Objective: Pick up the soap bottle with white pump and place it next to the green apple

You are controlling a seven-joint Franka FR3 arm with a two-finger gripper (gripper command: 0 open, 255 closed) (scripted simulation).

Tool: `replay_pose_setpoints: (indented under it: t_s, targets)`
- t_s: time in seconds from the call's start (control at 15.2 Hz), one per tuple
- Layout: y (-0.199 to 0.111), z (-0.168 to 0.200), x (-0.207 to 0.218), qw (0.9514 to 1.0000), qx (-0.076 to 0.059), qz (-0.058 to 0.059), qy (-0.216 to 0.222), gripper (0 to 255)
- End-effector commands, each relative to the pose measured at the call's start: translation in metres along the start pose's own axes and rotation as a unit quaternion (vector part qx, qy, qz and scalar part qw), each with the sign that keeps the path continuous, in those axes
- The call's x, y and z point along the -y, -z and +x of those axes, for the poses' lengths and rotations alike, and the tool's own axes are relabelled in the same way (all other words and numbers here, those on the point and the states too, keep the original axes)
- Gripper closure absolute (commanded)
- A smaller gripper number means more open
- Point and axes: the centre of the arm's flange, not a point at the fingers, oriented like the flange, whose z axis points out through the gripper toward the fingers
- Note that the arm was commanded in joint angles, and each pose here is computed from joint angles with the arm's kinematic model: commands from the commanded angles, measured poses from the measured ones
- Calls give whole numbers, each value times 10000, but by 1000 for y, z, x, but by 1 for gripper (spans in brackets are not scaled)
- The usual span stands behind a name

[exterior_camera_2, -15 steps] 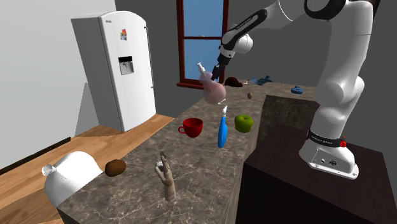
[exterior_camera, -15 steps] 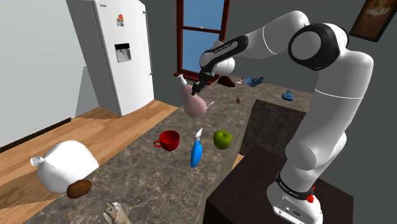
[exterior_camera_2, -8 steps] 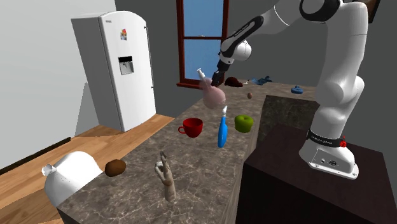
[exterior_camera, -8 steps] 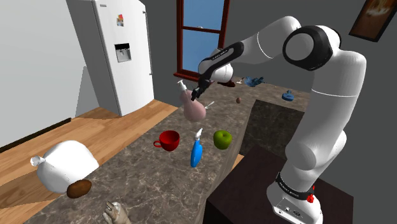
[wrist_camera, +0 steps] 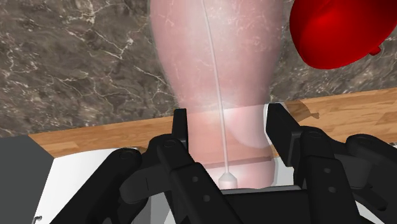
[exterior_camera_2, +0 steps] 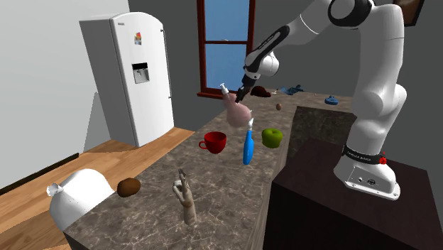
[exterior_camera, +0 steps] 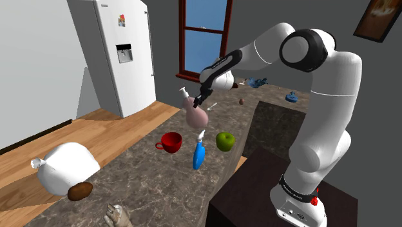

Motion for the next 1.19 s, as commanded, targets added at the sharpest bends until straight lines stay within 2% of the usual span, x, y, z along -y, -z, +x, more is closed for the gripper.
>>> replay_pose_setpoints:
  t_s: [0.0, 1.12]
  targets:
    - [-9, -4, 0, 10000, -11, -5, 2, 255]
    - [-91, -40, -4, 10000, -11, -5, 2, 255]
